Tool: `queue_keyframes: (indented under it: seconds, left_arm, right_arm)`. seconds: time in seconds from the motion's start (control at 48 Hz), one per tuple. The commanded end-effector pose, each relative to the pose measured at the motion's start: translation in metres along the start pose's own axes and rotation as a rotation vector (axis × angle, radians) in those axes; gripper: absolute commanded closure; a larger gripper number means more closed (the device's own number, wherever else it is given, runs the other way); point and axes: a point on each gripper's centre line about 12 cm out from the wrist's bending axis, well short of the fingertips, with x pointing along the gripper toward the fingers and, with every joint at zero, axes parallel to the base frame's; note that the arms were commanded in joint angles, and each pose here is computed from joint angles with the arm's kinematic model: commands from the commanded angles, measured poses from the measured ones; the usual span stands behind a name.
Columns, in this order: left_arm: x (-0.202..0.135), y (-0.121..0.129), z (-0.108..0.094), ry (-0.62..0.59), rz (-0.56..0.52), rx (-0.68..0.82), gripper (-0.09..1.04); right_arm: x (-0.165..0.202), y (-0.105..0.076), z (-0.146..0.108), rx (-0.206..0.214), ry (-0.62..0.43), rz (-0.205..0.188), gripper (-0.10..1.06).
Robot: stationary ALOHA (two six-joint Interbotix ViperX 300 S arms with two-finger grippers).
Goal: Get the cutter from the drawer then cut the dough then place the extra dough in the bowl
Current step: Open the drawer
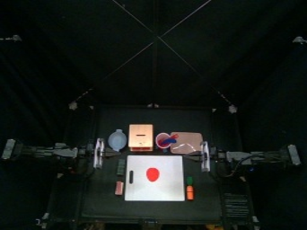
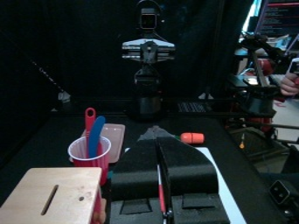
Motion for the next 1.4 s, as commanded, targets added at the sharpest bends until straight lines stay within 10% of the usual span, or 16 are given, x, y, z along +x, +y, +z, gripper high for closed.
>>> queue_keyframes:
  seconds: [0.021, 0.458, 0.917, 1.396]
  left_arm:
    - [0.009, 0.002, -0.006, 0.026, 0.013, -0.019, 0.93]
    - [0.028, 0.024, -0.049, 0.030, 0.231, -0.412, 0.91]
    - [0.049, 0.021, -0.112, 0.219, 0.431, -0.755, 0.91]
    - [0.084, 0.018, -0.136, 0.242, 0.502, -0.850, 0.91]
  right_arm:
    - [0.008, -0.008, -0.003, -0.033, 0.025, -0.038, 0.98]
    - [0.096, -0.054, -0.022, -0.165, 0.038, -0.122, 0.97]
    - [0.233, -0.110, -0.082, -0.207, 0.145, -0.133, 0.97]
    - [0.271, -0.151, -0.134, -0.191, 0.338, -0.191, 0.97]
